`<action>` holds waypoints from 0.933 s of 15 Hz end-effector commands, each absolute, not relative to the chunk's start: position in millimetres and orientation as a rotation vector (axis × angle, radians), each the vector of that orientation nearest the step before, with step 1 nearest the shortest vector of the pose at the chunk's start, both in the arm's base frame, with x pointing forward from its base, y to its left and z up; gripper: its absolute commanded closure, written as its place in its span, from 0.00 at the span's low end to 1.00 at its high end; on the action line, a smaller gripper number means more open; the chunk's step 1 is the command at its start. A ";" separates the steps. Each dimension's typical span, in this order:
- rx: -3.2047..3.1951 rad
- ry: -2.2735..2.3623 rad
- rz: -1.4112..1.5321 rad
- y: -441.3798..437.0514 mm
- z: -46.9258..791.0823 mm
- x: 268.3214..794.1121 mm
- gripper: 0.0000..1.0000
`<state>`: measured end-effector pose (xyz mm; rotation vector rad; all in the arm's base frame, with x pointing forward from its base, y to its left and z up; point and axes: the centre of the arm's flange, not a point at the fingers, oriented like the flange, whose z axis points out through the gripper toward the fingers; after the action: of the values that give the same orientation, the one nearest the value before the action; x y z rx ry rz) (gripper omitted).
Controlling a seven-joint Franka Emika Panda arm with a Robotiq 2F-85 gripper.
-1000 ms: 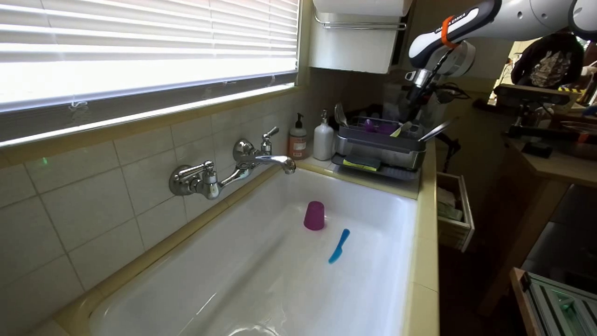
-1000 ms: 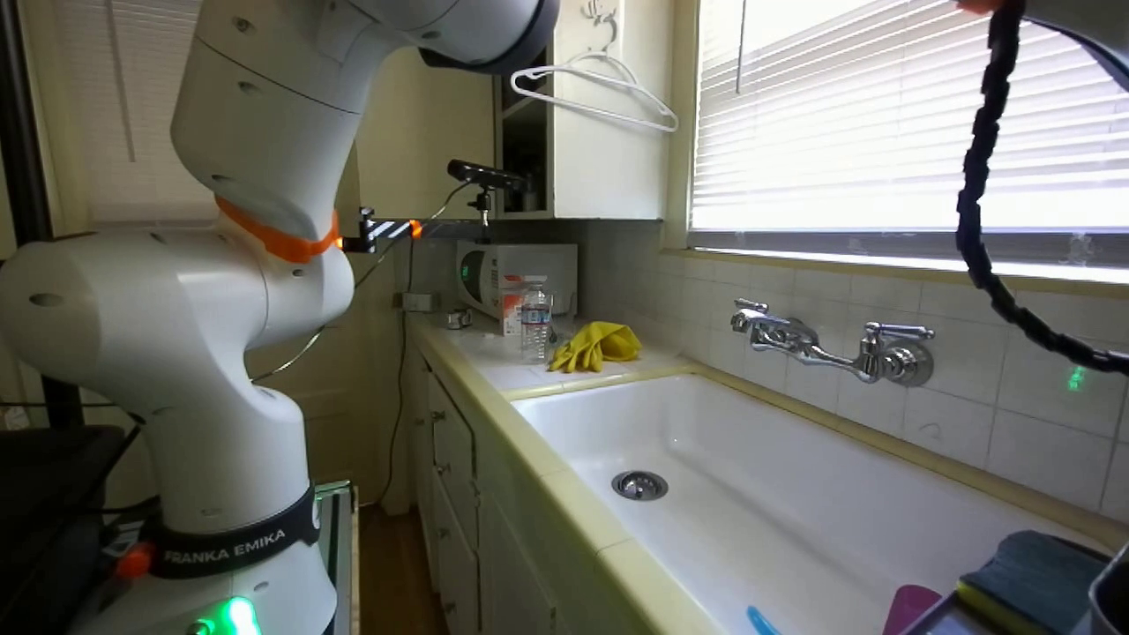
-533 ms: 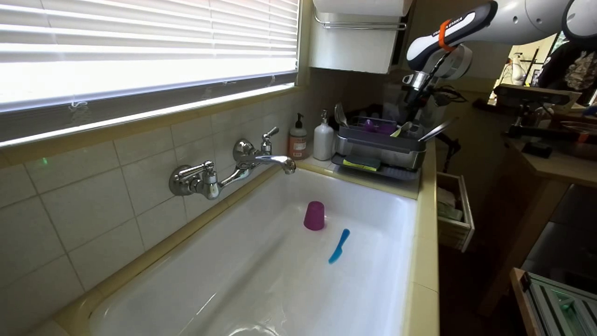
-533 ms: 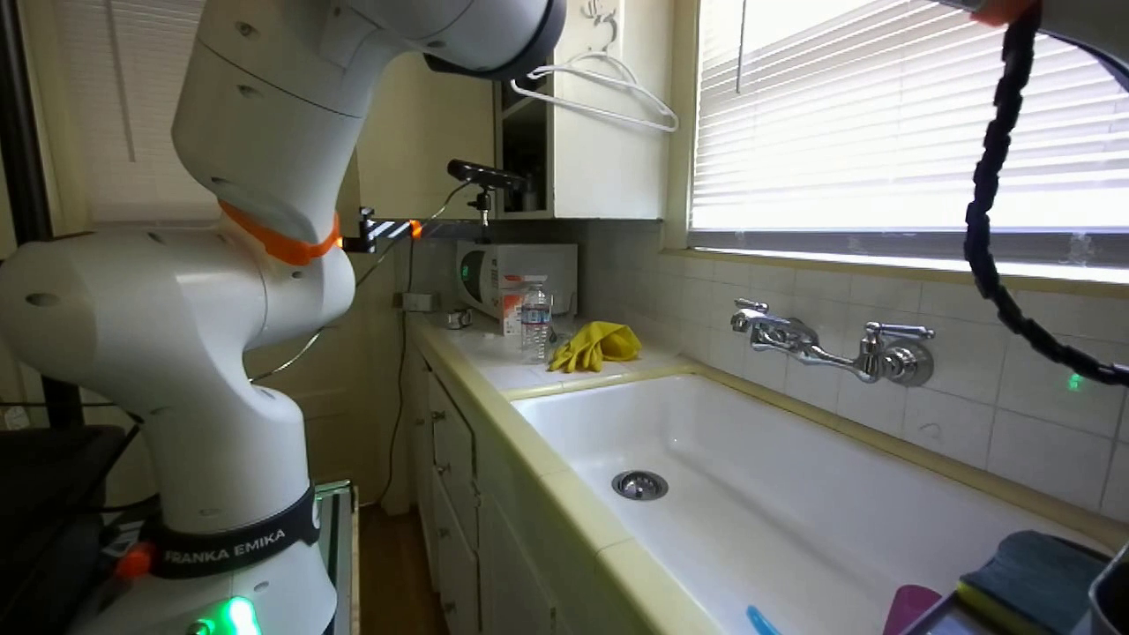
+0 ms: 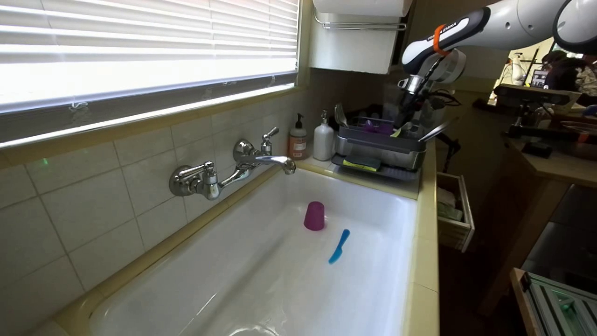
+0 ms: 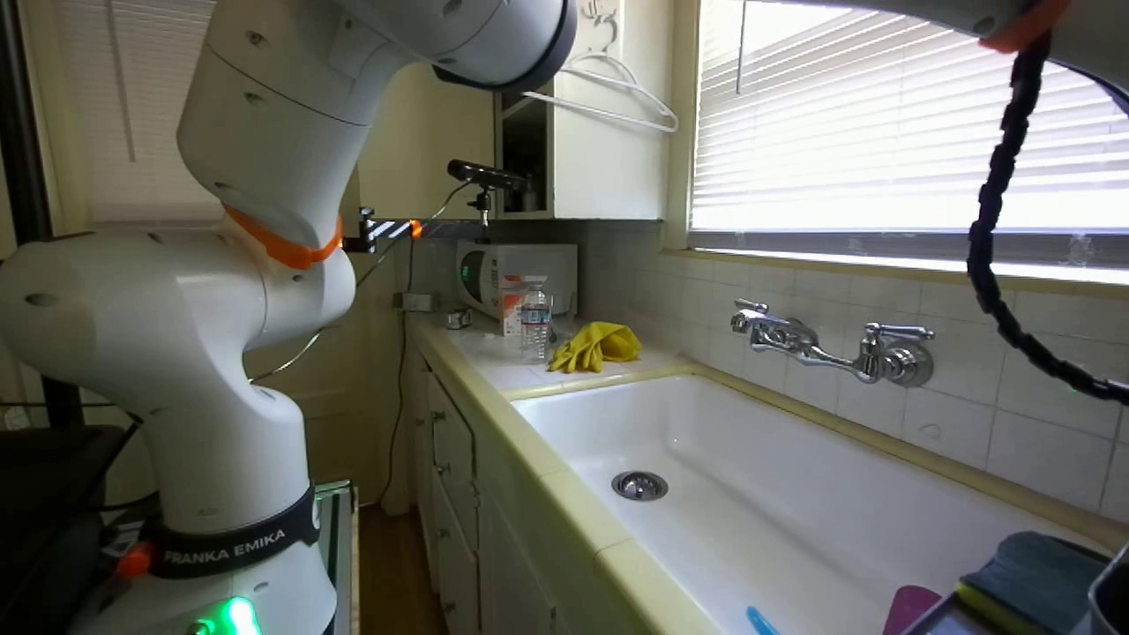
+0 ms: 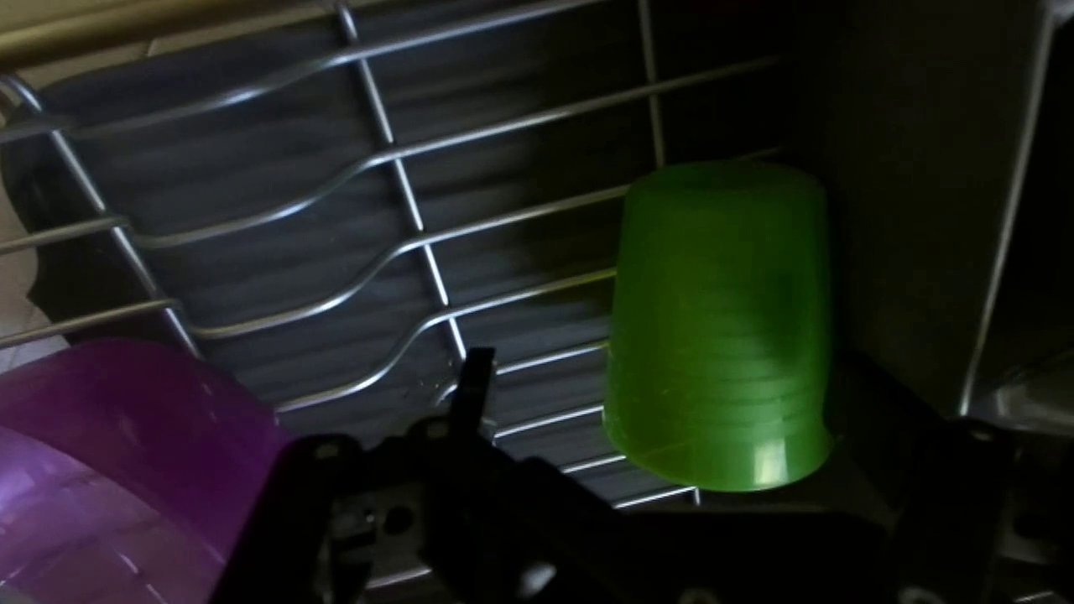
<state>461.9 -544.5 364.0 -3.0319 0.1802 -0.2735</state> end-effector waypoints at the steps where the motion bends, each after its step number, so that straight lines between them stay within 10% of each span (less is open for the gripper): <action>1: -3.015 0.158 -0.232 -550.2 353.4 465.5 0.00; 14: -3.123 0.262 -0.126 -564.6 345.2 459.4 0.00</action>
<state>461.3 -553.9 354.8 -3.0862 0.2123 -0.1774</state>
